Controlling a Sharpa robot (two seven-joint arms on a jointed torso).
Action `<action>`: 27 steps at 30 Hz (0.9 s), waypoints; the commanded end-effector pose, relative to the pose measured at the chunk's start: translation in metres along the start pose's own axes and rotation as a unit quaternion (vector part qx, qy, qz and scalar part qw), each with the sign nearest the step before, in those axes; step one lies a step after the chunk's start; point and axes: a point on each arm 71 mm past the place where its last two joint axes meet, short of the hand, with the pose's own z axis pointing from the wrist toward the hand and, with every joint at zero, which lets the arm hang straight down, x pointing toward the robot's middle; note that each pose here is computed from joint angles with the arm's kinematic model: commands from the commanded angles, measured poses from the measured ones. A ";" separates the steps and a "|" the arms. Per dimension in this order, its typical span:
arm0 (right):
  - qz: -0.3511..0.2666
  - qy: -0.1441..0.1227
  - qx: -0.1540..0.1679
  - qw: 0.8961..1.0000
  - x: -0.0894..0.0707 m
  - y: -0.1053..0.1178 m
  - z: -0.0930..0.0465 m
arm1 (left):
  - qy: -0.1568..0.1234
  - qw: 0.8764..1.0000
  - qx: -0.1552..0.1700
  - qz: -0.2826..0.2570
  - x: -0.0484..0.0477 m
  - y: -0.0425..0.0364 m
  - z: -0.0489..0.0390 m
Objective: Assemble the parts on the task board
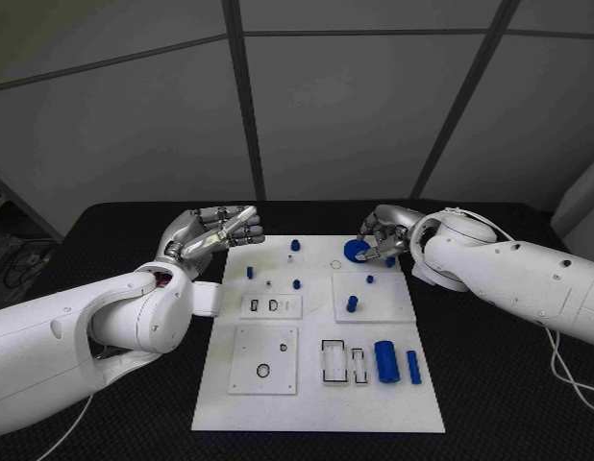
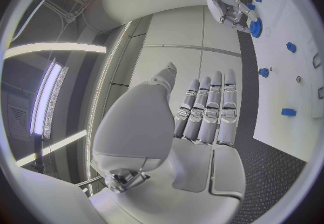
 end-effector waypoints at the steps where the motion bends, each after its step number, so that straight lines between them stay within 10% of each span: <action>1: -0.016 -0.002 -0.003 1.000 -0.001 0.002 0.001 | 0.009 1.000 0.003 0.000 0.0017 -0.0013 0.0004; 27: -0.060 -0.053 -0.042 0.996 -0.005 0.023 -0.003 | 0.011 1.000 -0.001 0.000 0.0016 -0.0009 0.0002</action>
